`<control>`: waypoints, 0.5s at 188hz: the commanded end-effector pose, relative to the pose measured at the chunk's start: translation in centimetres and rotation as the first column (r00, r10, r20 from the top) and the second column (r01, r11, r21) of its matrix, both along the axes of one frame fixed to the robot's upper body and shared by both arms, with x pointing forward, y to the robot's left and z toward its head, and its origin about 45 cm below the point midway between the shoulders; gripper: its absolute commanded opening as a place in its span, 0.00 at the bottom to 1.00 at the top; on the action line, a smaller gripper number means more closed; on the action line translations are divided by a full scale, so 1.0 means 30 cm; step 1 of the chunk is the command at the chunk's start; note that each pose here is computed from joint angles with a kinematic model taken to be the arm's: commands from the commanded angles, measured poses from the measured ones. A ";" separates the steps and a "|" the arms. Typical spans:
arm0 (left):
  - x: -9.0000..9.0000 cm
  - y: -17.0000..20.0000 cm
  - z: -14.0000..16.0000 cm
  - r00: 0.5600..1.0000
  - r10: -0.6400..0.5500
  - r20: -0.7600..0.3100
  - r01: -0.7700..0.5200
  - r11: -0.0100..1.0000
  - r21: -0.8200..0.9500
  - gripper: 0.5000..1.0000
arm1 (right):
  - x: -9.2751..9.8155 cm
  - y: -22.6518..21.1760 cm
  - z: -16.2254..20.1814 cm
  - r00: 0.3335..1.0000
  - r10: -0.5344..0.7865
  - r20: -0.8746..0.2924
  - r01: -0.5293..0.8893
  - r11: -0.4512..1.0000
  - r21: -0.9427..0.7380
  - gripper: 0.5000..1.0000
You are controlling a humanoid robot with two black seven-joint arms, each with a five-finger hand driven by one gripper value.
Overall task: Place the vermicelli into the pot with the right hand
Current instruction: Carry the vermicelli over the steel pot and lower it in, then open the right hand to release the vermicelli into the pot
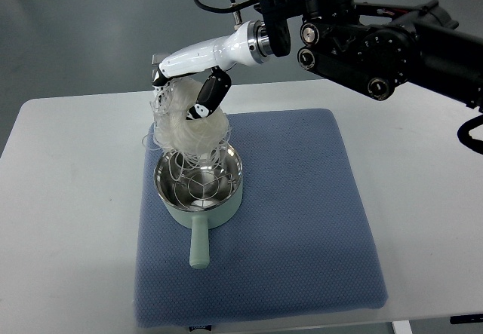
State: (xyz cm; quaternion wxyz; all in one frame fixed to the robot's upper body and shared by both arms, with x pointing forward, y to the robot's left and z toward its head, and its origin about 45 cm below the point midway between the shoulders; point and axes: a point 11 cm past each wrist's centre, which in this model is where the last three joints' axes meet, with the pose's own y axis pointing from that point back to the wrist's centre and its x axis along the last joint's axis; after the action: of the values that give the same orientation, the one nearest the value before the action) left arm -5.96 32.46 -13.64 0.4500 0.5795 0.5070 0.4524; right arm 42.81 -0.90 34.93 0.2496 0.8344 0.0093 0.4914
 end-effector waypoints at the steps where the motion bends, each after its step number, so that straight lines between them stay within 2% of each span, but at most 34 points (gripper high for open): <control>1: 0.000 0.000 0.000 1.000 0.000 0.000 0.000 1.000 0.000 1.00 | -0.018 0.022 -0.058 1.000 0.009 -0.024 -0.009 1.000 -0.011 0.00; 21: 0.000 0.000 0.000 1.000 0.000 0.000 0.000 1.000 0.000 1.00 | -0.027 0.013 -0.114 0.998 0.000 -0.056 -0.001 1.000 -0.015 0.00; 65: 0.000 0.000 0.000 1.000 0.000 0.000 0.000 1.000 0.000 1.00 | -0.003 -0.045 -0.206 0.991 -0.073 -0.114 0.072 0.997 -0.012 0.00; 67: 0.000 0.000 0.000 1.000 0.000 0.000 0.000 1.000 0.000 1.00 | -0.003 -0.046 -0.208 0.991 -0.073 -0.116 0.072 0.997 -0.011 0.03; 68: 0.000 0.000 0.000 1.000 0.000 0.000 0.000 1.000 0.000 1.00 | -0.004 -0.046 -0.209 0.990 -0.074 -0.119 0.074 0.997 -0.009 0.10; 69: 0.000 0.000 0.000 1.000 0.000 0.000 0.000 1.000 0.000 1.00 | -0.004 -0.046 -0.209 0.990 -0.074 -0.119 0.074 0.997 -0.009 0.10; 70: 0.000 0.000 0.000 1.000 0.000 0.000 0.000 1.000 0.000 1.00 | -0.004 -0.047 -0.211 0.990 -0.075 -0.120 0.075 0.997 -0.006 0.16; 71: 0.000 0.000 0.000 1.000 0.000 0.000 0.000 1.000 0.000 1.00 | -0.004 -0.047 -0.211 0.990 -0.075 -0.120 0.075 0.997 -0.006 0.16; 72: 0.000 0.000 0.000 1.000 0.000 0.000 0.000 1.000 0.000 1.00 | -0.004 -0.047 -0.212 0.990 -0.076 -0.123 0.076 0.997 -0.004 0.22; 73: 0.000 0.000 0.000 1.000 0.000 0.000 0.000 1.000 0.000 1.00 | -0.004 -0.047 -0.212 0.990 -0.076 -0.123 0.076 0.997 -0.004 0.22; 80: 0.000 0.000 0.000 1.000 0.000 0.000 0.000 1.000 0.000 1.00 | -0.006 -0.049 -0.220 0.989 -0.078 -0.129 0.079 0.997 -0.001 0.40; 88: 0.000 0.000 0.000 1.000 0.000 0.000 0.000 1.000 0.000 1.00 | -0.008 -0.048 -0.226 0.988 -0.079 -0.131 0.080 0.997 0.003 0.51; 94: 0.000 0.000 0.000 1.000 0.000 0.000 0.000 1.000 0.000 1.00 | -0.012 -0.041 -0.226 0.988 -0.075 -0.131 0.076 0.997 0.005 0.53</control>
State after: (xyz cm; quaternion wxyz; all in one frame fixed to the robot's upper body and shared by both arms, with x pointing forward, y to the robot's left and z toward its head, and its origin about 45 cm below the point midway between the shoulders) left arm -5.96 32.46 -13.64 0.4500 0.5795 0.5070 0.4524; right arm 42.65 -2.28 28.51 0.2667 0.8627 -0.0070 0.4296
